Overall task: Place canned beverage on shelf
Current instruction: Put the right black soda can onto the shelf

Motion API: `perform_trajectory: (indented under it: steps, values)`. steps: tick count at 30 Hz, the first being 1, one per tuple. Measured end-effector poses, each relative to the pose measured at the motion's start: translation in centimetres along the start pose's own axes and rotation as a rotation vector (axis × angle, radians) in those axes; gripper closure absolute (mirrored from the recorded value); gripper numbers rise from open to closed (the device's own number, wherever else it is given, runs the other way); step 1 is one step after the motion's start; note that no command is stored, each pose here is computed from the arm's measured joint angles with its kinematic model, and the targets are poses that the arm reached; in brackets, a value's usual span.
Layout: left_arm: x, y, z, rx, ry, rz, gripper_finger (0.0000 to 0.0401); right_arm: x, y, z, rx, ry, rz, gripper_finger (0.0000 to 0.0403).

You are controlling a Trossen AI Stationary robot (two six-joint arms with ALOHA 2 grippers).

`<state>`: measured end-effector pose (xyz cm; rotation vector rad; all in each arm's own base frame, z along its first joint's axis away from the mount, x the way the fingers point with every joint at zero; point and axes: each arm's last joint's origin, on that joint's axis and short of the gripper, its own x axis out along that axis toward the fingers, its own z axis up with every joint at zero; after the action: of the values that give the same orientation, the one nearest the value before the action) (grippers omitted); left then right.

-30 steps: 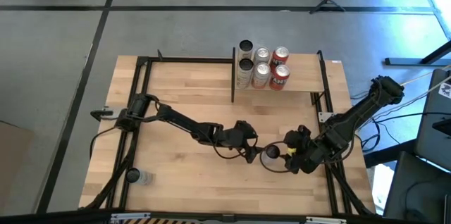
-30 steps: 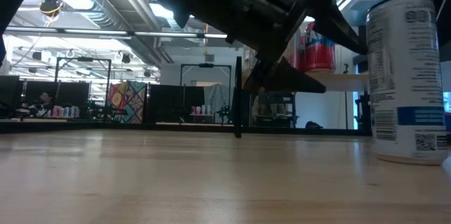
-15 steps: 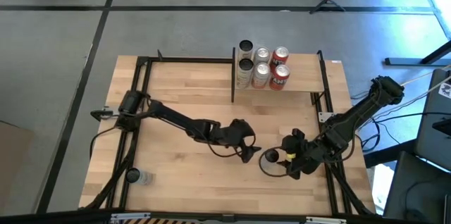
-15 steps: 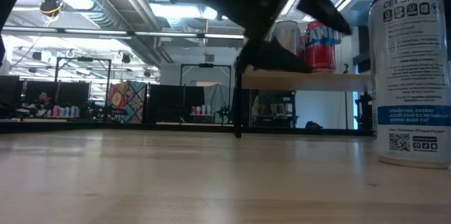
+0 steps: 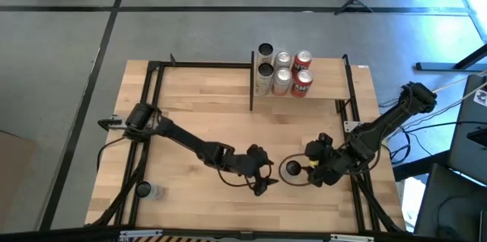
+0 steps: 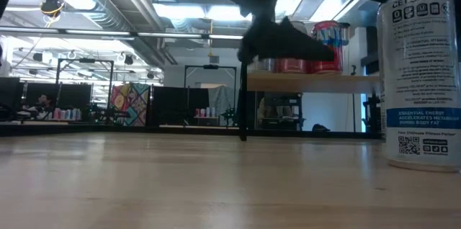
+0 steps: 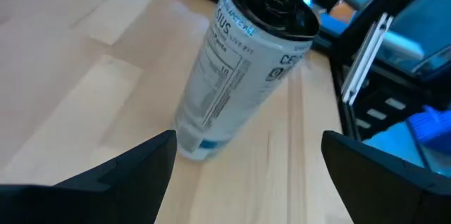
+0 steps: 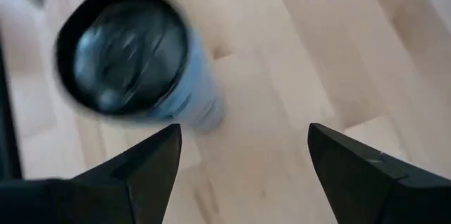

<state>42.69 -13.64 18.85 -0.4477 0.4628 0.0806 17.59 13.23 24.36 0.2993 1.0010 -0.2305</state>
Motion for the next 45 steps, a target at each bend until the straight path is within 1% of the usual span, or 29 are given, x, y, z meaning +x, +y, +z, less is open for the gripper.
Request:
perform_trajectory:
  steps: [4, 8, 14, 18, 21, 26, 30, 34, 38, 45]
  values:
    - [1.4, 0.1, -1.0, -0.044, -0.044, -0.031, 0.0051, 0.3, -0.5, 0.7, 0.036, -0.028, -0.027, 0.0102]
    - [2.4, 0.7, -1.7, -0.063, -0.048, -0.019, 0.0051, 0.6, -0.8, 1.4, 0.063, -0.046, -0.035, 0.0102]
    - [2.8, 2.3, -0.9, -0.082, -0.093, 0.061, 0.0051, 0.6, -0.7, 1.5, 0.053, -0.055, -0.021, 0.0102]
    - [3.0, 3.0, -0.5, -0.105, -0.081, 0.054, 0.0051, 0.6, -0.6, 1.5, 0.056, -0.045, -0.007, 0.0102]
    - [3.0, 3.1, -0.5, -0.107, -0.055, 0.035, 0.0051, 0.6, -0.4, 1.5, 0.067, -0.041, 0.017, 0.0102]
    - [2.9, 3.1, -0.4, -0.106, -0.045, 0.031, 0.0051, 0.5, -0.3, 1.4, 0.069, 0.013, 0.064, 0.0102]
    - [2.2, 3.3, 0.3, -0.103, -0.045, 0.084, 0.0051, 0.5, 0.0, 1.3, 0.066, 0.064, 0.117, 0.0102]
    - [1.7, 3.5, 0.6, -0.087, -0.040, 0.149, 0.0051, 0.5, 0.1, 1.4, 0.067, 0.051, 0.124, 0.0102]
    - [1.6, 3.5, 0.7, -0.087, -0.041, 0.141, 0.0051, 0.5, 0.3, 1.6, 0.068, 0.035, 0.147, 0.0102]
    - [1.5, 3.5, 0.9, -0.071, -0.039, 0.136, 0.0051, 0.3, 1.2, 2.3, 0.032, -0.036, 0.241, 0.0102]
